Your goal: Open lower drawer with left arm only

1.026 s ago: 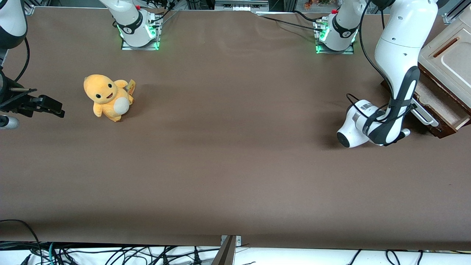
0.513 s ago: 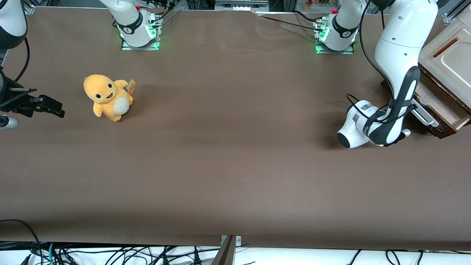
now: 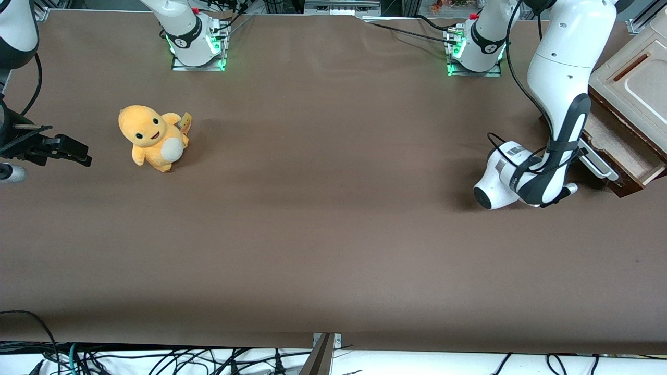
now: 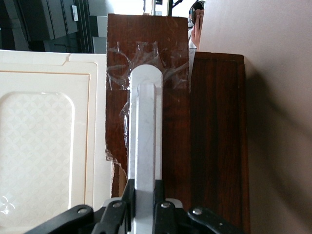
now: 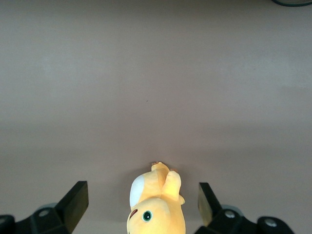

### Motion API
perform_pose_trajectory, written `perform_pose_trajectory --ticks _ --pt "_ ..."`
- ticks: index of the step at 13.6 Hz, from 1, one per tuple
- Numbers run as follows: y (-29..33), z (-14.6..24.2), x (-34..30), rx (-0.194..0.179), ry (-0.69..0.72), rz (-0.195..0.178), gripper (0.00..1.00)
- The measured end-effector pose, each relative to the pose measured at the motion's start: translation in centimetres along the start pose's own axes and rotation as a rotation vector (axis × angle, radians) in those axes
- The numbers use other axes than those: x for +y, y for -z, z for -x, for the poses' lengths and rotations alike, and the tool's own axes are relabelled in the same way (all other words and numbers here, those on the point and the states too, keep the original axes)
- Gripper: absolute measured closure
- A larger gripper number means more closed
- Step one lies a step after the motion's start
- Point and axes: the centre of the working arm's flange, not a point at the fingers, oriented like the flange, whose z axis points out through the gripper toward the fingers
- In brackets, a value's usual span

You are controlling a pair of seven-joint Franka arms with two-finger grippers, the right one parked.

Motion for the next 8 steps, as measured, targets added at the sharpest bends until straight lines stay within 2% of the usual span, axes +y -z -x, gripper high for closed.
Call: perform_pose_trajectory --ticks 5,6,8 --pt "0.05 -0.1 0.35 -0.01 -0.001 -0.002 0.81" --pt "0.02 -0.12 0.39 -0.014 -0.001 -0.002 0.77" --pt "-0.28 -0.26 0.35 -0.026 0.0 -0.007 0.6"
